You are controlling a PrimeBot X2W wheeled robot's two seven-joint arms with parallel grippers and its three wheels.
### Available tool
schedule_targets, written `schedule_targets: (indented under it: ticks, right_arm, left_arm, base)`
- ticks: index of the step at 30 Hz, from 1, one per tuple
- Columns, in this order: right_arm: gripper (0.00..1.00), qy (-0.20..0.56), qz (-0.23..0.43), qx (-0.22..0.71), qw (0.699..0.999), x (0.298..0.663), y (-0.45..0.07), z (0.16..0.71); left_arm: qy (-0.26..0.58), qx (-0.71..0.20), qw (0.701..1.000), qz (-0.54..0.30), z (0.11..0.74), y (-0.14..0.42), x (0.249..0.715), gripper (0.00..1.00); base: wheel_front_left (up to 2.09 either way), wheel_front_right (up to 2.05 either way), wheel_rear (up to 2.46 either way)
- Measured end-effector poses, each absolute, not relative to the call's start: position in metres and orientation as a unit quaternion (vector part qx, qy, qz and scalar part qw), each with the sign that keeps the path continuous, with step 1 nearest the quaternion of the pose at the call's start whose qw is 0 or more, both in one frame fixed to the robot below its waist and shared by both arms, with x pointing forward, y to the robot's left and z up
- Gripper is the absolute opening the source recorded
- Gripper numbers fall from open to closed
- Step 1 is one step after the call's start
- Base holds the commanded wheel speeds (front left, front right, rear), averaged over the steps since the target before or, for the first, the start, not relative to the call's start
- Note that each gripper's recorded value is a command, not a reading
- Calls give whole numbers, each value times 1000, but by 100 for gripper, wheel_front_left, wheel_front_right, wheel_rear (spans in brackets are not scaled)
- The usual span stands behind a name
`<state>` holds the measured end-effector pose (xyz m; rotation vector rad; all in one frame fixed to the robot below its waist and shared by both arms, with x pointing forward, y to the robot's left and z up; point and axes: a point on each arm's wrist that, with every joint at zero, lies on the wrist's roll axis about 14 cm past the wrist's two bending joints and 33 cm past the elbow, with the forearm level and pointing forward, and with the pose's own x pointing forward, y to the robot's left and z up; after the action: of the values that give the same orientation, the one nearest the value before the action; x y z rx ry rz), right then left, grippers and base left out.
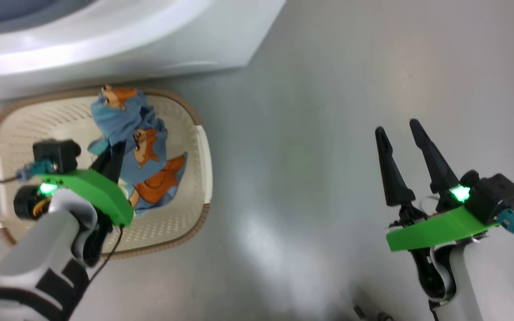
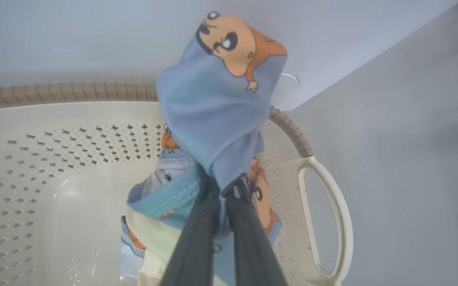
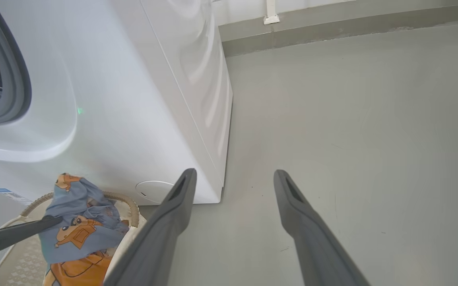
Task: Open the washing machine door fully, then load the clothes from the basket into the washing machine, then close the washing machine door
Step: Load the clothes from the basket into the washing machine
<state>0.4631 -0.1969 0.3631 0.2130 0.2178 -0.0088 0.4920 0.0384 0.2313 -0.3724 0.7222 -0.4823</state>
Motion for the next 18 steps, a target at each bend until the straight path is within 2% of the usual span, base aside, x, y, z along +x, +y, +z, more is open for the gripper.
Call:
schedule_targets:
  ticks: [18]
  right_arm:
    - [100,91,21,105,990,417,-190,407]
  left_arm:
    - [223,-161,951,-145,339,112,465,0]
  base:
    - [0,0,0]
